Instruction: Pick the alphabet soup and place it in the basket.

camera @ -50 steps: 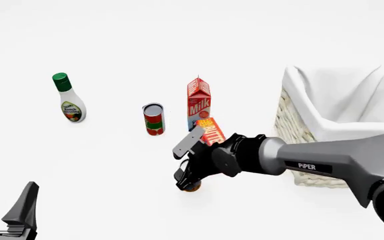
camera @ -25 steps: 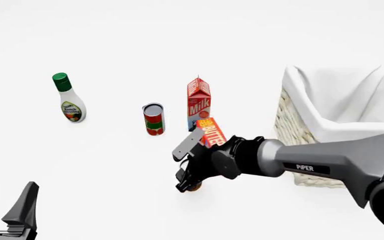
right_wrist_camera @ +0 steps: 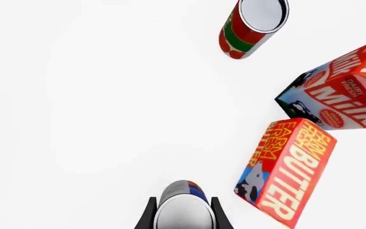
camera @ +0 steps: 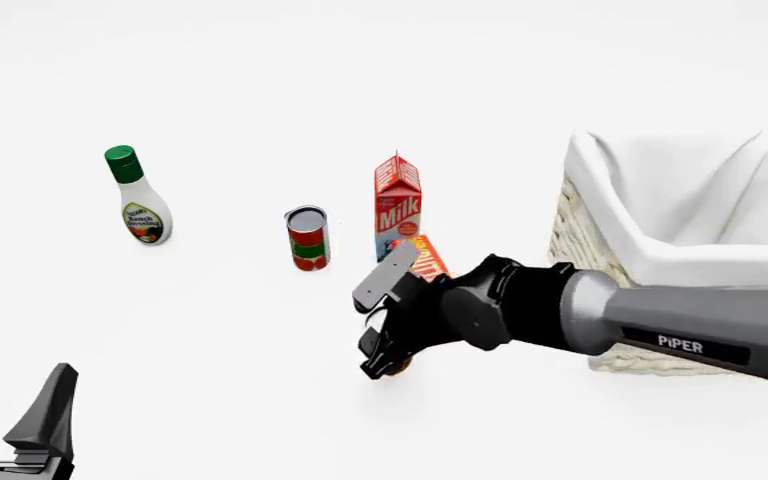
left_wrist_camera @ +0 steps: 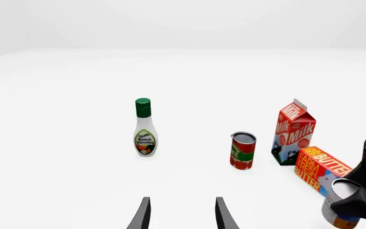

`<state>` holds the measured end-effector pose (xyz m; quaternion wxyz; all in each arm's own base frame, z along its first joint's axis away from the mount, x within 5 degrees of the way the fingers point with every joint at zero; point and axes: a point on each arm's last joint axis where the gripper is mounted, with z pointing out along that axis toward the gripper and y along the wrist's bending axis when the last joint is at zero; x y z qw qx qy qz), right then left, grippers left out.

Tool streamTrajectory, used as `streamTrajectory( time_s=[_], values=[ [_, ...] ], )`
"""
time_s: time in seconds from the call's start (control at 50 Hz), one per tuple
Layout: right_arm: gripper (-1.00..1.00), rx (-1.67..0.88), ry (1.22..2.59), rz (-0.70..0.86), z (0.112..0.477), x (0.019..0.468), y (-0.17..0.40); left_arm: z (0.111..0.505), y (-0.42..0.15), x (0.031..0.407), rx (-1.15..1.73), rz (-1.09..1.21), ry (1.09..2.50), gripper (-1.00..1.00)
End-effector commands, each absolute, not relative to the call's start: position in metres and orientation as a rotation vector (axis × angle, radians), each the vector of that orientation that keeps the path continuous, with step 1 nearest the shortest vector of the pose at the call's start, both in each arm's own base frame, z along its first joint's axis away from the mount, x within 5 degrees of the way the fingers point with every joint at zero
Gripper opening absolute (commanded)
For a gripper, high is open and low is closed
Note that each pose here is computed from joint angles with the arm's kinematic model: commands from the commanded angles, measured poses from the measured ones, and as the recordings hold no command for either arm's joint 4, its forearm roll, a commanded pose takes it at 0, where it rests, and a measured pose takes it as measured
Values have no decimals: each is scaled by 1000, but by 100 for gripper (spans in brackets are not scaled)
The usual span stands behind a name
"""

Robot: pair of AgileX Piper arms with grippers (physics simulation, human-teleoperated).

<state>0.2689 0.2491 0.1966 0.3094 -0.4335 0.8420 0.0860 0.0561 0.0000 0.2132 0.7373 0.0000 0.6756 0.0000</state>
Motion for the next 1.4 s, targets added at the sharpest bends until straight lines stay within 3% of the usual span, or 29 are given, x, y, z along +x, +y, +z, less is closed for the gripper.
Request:
streamTrajectory(
  time_s=[0.02, 0.04, 0.16, 0.18, 0.3, 0.56, 0.58, 0.82, 0.84, 0.98, 1.4],
  values=[
    [-100, -1128, 2201, 235, 220, 262, 241, 213, 0, 56, 0, 0, 1484, 100],
    [-100, -1121, 2168, 224, 243, 262, 233, 213, 0, 56, 0, 0, 1484, 100],
    [-100, -1121, 2168, 224, 243, 262, 232, 213, 0, 56, 0, 0, 1484, 100],
    [-100, -1096, 2107, 209, 289, 254, 213, 213, 0, 56, 0, 0, 1484, 100],
    [-100, -1067, 2062, 193, 318, 250, 197, 213, 0, 56, 0, 0, 1484, 100],
    [-100, -1067, 2062, 193, 318, 250, 197, 213, 0, 56, 0, 0, 1484, 100],
    [-100, -1003, 1996, 167, 363, 242, 172, 213, 0, 56, 0, 0, 1484, 100],
    [-100, -980, 1987, 153, 372, 241, 163, 213, 0, 56, 0, 0, 1484, 100],
    [-100, -925, 1949, 120, 395, 240, 146, 213, 0, 56, 0, 0, 1484, 100],
    [-100, -887, 1918, 100, 416, 238, 135, 213, 0, 56, 0, 0, 1484, 100],
    [-100, -728, 1932, -41, 428, 270, 91, 213, 0, 56, 0, 0, 1484, 100]
  ],
)
